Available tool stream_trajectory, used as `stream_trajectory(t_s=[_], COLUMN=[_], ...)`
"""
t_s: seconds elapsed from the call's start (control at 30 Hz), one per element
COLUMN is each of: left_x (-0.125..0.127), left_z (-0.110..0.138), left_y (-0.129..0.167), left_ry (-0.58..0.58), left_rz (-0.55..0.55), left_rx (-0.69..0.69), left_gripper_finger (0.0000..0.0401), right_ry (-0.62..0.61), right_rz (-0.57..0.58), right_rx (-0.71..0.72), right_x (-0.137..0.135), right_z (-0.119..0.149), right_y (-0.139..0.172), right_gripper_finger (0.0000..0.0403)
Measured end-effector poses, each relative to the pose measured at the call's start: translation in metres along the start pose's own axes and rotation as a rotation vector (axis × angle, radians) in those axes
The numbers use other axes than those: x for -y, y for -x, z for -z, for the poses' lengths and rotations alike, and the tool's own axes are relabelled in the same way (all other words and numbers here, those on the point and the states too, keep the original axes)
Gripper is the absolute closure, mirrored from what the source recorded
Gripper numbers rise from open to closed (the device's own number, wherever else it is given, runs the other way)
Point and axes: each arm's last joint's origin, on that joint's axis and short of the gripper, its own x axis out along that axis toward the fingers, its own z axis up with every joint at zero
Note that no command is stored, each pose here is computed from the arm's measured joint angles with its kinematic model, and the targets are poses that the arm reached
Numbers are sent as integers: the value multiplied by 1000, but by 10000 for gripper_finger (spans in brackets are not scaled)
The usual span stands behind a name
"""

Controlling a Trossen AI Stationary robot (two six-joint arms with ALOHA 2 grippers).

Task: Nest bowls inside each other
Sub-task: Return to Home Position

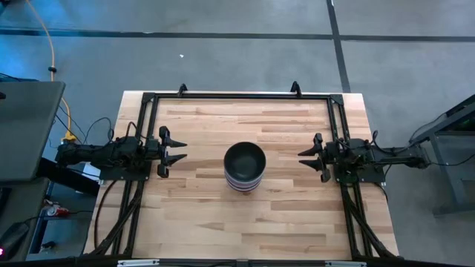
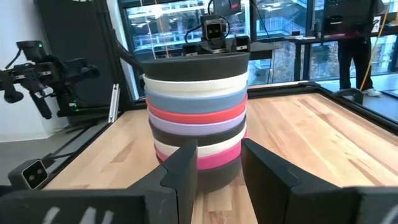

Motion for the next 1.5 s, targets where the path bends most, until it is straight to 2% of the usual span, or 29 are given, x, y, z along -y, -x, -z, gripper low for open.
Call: stream_trajectory(t_s=[0.27, 1.5], left_x=[0, 0], left_z=[0, 0], left_y=[0, 0], left_ry=[0, 0], left_rz=[0, 0], left_rx=[0, 0], left_gripper_finger=[229, 229], right_ry=[30, 29], right_rz=[-2, -3], right_rx=[0, -1], right_x=[0, 0], right_z=[0, 0], right_y=[0, 0], right_gripper_finger=[289, 289])
